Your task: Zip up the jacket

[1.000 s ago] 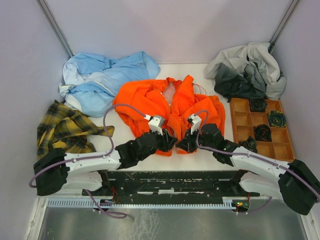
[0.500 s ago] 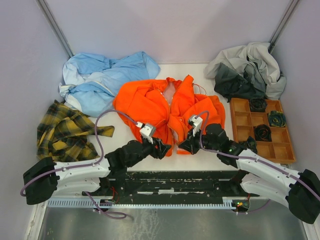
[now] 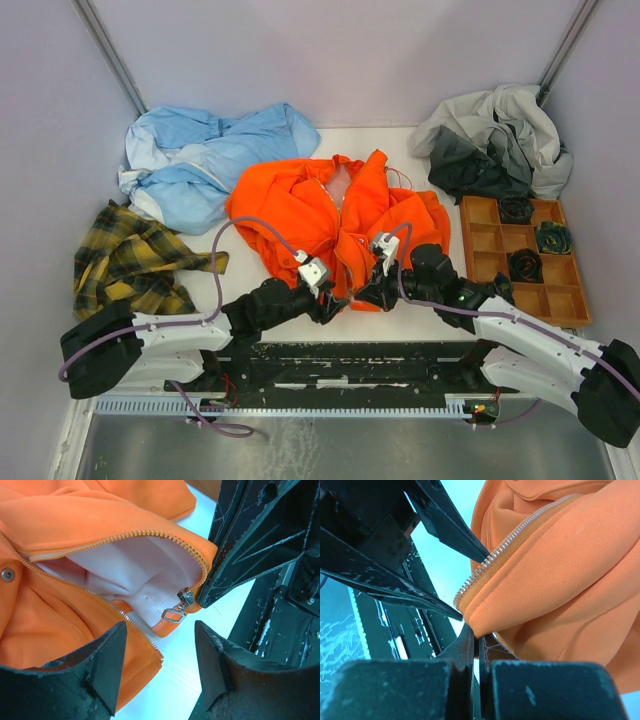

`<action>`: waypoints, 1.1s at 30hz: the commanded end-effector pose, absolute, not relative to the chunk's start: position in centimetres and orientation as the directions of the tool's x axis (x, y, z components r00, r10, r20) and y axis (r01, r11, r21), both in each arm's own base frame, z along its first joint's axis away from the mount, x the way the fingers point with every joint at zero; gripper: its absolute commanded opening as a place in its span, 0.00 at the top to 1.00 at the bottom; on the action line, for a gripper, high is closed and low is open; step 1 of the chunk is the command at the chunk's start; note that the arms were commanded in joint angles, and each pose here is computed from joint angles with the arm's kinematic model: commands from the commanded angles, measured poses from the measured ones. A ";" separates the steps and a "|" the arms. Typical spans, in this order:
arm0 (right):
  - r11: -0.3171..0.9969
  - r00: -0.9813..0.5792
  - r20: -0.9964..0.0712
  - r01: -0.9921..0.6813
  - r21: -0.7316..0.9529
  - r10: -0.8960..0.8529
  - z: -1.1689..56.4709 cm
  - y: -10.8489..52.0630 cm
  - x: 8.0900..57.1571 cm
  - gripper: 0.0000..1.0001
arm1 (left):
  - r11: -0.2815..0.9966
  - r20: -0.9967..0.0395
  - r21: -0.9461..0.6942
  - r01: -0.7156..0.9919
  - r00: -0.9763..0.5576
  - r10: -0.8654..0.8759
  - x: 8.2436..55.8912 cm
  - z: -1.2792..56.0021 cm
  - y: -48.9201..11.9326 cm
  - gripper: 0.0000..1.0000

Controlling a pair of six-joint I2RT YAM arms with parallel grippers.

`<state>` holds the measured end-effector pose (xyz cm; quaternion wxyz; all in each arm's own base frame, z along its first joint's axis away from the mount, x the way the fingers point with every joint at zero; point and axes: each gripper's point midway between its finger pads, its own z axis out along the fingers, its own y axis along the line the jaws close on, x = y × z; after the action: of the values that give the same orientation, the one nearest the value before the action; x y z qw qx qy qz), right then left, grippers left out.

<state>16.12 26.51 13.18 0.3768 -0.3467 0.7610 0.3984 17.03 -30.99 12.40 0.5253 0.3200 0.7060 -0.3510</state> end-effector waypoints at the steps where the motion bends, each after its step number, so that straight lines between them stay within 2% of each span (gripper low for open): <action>1: 0.387 -0.375 -0.907 -0.878 0.282 -0.190 16.5 27.3 16.5 1.00 | 0.484 -0.992 -0.076 0.872 -0.114 0.049 17.7 15.6 -33.0 0.40; 10: 0.396 -0.364 -0.909 -0.879 0.264 -0.202 16.6 27.3 16.9 1.00 | 0.435 -0.991 -0.066 0.898 -0.111 0.079 17.7 15.2 -34.6 0.64; 14: 0.431 -0.364 -0.909 -0.867 0.251 -0.201 16.4 26.9 17.4 1.00 | 0.430 -0.985 -0.079 0.900 -0.138 0.108 17.4 14.5 -34.6 0.83; 17: 0.476 -0.367 -0.908 -0.847 0.236 -0.202 16.0 26.4 18.0 1.00 | 0.461 -0.974 -0.096 0.882 -0.179 0.139 17.5 13.7 -34.0 0.93; 20: 0.521 -0.376 -0.907 -0.822 0.232 -0.189 15.7 25.9 18.6 1.00 | 0.489 -0.964 -0.113 0.865 -0.214 0.156 17.5 13.2 -33.4 0.97; 26: 0.602 -0.394 -0.907 -0.763 0.234 -0.147 15.3 25.0 19.8 1.00 | 0.563 -0.955 -0.132 0.816 -0.257 0.148 17.5 13.1 -32.6 0.97; 33: 0.558 -0.398 -0.914 -0.778 0.289 -0.082 16.6 25.9 19.2 1.00 | 0.617 -0.946 -0.104 0.780 -0.270 0.180 17.0 11.5 -33.3 0.97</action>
<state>18.13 25.24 13.47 0.4188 -0.3087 0.7785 0.3512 16.32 -33.32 12.32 0.5126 0.3652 0.7083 -0.3197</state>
